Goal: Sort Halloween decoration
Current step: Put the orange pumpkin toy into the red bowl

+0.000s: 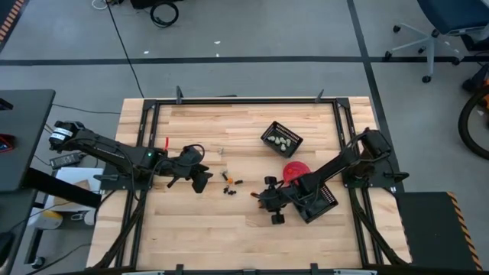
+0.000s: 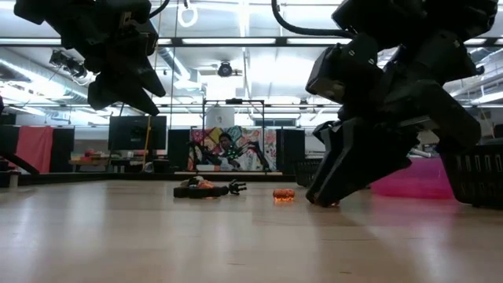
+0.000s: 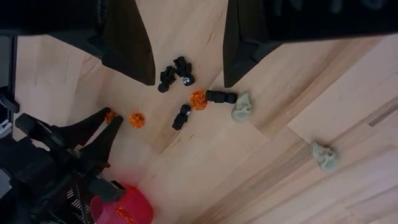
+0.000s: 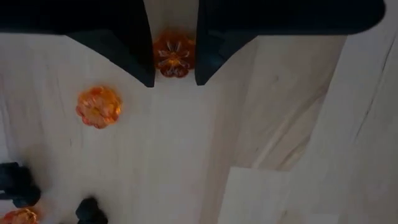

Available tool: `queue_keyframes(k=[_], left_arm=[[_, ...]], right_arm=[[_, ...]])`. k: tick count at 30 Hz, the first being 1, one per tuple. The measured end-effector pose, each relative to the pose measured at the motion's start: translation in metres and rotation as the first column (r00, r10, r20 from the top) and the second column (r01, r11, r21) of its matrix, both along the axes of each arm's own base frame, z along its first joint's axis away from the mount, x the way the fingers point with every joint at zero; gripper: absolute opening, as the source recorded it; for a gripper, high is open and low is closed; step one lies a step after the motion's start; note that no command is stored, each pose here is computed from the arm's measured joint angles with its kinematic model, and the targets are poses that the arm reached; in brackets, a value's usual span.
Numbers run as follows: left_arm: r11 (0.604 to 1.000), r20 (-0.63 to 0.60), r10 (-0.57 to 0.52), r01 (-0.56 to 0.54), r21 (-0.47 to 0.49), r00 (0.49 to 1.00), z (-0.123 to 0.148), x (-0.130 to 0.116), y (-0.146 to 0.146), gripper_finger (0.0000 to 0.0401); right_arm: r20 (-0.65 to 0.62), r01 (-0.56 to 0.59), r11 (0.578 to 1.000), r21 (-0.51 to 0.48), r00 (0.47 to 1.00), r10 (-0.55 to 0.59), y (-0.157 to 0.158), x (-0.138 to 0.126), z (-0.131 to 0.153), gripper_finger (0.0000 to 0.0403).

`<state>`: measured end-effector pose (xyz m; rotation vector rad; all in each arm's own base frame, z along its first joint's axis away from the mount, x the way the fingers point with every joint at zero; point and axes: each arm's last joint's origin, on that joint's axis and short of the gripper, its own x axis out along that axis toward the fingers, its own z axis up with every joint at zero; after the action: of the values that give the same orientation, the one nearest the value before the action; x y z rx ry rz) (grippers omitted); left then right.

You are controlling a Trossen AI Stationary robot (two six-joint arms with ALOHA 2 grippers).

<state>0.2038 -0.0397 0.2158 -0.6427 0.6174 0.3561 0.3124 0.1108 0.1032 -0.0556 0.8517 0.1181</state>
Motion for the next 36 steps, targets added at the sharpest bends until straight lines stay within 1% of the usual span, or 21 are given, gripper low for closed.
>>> queue_keyframes(k=[10,15,20,24,28,32,36], left_arm=[[1.000,0.001,0.004,-0.004,0.004,1.000,0.000,0.000,0.000,0.0162],[1.000,0.004,0.018,-0.018,0.015,1.000,0.000,0.000,0.001,0.0162],[1.000,0.004,0.018,-0.018,0.015,1.000,0.000,0.000,0.001,0.0162],[1.000,0.004,0.018,-0.018,0.015,1.000,0.000,0.000,0.001,0.0162],[1.000,0.004,0.018,-0.018,0.015,1.000,0.000,0.000,0.001,0.0162],[1.000,0.004,0.018,-0.018,0.015,1.000,0.000,0.000,0.001,0.0162],[1.000,0.005,0.019,-0.019,0.016,1.000,0.000,0.000,0.001,0.0162]], right_arm=[[0.001,0.017,1.000,-0.019,1.000,-0.017,-0.011,-0.005,0.021,0.0103],[0.023,-0.007,0.999,-0.043,1.000,0.008,-0.014,-0.006,0.036,0.0105],[-0.042,-0.011,0.995,-0.101,0.999,0.007,-0.019,-0.011,0.054,0.0105],[-0.104,0.019,0.985,-0.172,0.994,-0.038,-0.024,-0.021,0.072,0.0106],[-0.134,0.077,0.980,-0.183,0.986,-0.103,-0.031,-0.036,0.088,0.0106],[-0.214,0.164,0.967,-0.195,0.955,-0.205,-0.040,-0.057,0.100,0.0106],[-0.246,0.252,0.943,-0.216,0.921,-0.303,-0.048,-0.075,0.108,0.0106]])
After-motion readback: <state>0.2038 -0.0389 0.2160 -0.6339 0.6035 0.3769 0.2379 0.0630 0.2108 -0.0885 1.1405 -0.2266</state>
